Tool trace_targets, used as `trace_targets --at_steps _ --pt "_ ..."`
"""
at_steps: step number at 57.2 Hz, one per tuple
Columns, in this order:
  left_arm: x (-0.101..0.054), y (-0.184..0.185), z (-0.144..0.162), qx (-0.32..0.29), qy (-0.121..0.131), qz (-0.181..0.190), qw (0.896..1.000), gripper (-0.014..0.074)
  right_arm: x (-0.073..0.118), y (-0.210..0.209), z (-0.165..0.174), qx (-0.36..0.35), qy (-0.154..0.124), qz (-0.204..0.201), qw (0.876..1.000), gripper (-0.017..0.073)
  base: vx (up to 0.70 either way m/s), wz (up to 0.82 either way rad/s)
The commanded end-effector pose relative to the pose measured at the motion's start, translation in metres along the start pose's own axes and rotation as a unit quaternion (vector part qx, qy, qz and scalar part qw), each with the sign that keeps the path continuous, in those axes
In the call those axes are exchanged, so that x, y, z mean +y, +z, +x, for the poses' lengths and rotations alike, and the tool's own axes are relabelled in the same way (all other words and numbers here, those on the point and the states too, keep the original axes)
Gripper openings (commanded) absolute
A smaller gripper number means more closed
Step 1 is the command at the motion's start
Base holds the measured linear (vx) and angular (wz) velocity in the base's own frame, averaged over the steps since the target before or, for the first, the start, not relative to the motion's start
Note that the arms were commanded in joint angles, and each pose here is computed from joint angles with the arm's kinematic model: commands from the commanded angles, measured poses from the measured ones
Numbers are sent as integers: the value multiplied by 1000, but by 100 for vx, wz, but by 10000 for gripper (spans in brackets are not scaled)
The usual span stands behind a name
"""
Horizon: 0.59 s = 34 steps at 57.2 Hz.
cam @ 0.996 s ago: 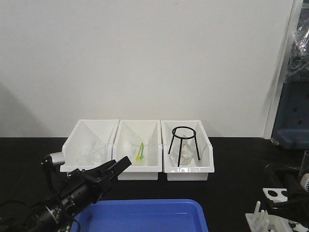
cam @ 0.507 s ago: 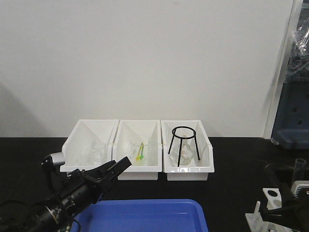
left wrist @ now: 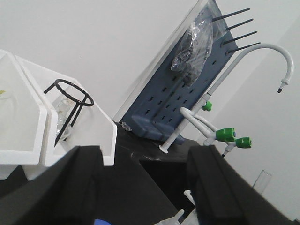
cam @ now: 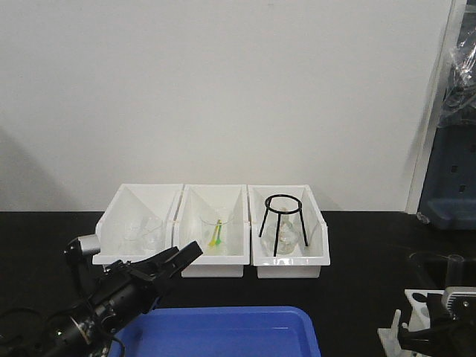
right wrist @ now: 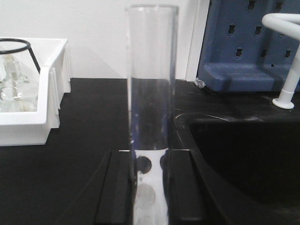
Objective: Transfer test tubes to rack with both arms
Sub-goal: 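Carry the held tube with the right gripper over the white rack, then lower the tube into a rack hole and open the right gripper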
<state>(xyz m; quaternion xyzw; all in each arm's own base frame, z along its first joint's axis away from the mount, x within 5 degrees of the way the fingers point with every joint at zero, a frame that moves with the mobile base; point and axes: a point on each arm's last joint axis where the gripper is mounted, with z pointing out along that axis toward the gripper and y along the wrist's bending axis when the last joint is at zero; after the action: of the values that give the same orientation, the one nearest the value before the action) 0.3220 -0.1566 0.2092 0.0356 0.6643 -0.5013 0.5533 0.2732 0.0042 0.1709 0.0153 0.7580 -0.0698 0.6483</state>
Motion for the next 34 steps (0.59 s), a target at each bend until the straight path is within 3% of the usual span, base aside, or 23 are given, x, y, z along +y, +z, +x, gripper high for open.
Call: trace_targets --at_steps 1,34 --pt "-16 1 -22 -53 7 40 998 527 -2 2 -20 -78 1 9 997 -6 0 0" --pt "-15 1 -21 -47 11 31 998 527 -1 6 -10 -57 -14 9 998 6 0 0"
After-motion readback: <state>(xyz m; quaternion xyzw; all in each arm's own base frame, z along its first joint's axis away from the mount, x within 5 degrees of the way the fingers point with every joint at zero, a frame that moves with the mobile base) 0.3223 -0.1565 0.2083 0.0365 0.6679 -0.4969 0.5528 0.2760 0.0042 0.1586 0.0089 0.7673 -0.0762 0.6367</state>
